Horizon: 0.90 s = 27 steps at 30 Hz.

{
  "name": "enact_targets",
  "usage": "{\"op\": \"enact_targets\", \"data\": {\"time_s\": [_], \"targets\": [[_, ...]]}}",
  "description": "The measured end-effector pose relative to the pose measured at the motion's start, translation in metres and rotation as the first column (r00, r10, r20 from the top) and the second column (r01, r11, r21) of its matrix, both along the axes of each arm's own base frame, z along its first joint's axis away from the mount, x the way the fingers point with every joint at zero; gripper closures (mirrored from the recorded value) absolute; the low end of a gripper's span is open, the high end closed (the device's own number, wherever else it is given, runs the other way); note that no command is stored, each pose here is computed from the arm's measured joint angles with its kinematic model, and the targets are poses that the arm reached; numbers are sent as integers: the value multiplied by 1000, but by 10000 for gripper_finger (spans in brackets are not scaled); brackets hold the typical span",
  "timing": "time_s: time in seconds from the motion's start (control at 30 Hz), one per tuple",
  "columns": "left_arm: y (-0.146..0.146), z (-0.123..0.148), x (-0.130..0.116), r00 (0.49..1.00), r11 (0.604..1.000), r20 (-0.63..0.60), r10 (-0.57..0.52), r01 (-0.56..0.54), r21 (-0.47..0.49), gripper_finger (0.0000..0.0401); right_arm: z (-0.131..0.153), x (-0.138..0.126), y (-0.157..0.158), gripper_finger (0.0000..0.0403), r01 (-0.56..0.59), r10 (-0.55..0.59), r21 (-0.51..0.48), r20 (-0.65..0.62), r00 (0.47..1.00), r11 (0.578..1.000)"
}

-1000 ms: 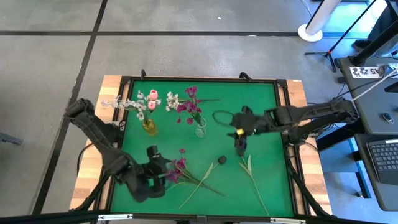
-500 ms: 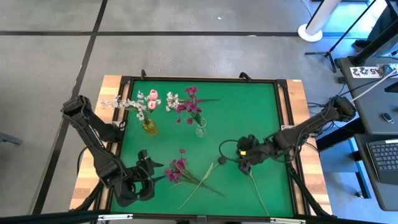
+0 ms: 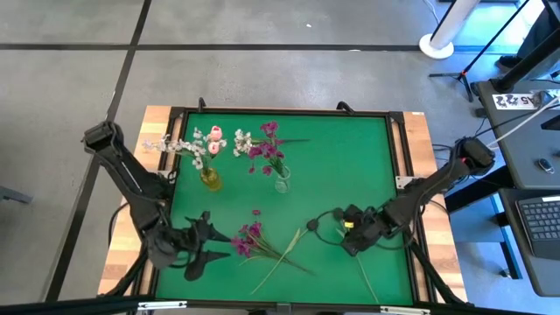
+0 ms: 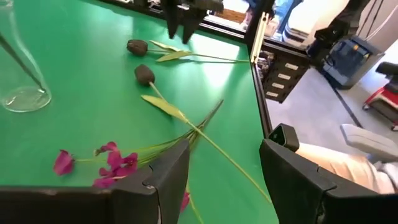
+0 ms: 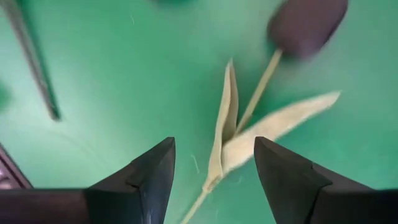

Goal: Sort flowers into vase by color
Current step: Put the right black flower into the transparent vase

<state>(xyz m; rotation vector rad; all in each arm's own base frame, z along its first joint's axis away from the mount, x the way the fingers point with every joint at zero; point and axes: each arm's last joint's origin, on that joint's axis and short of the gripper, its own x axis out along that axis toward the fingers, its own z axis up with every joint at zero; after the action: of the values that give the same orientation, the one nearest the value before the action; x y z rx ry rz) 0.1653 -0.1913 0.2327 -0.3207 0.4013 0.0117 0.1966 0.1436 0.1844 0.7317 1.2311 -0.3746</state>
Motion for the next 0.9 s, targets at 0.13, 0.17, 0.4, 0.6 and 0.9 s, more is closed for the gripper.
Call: {"op": "enact_targets", "data": {"time_s": [0.13,0.17,0.4,0.6,0.9], "targets": [[7,2,-5,999,999,35,12,-11,-35,209,-13,0,8,185,5,-4,20,-71,997,1000],[7,3,-5,999,999,44,12,-11,-41,209,-15,0,9,185,7,-5,22,-85,996,1000],[5,9,-4,996,998,83,-16,21,-58,209,-31,4,11,185,54,-55,-13,-143,988,998],[5,9,-4,997,998,81,-18,22,-56,210,-46,9,15,185,53,-58,-33,-188,980,998],[5,8,-4,997,998,79,-18,23,-53,210,-40,12,17,189,7,-17,-62,-160,987,998]]}}
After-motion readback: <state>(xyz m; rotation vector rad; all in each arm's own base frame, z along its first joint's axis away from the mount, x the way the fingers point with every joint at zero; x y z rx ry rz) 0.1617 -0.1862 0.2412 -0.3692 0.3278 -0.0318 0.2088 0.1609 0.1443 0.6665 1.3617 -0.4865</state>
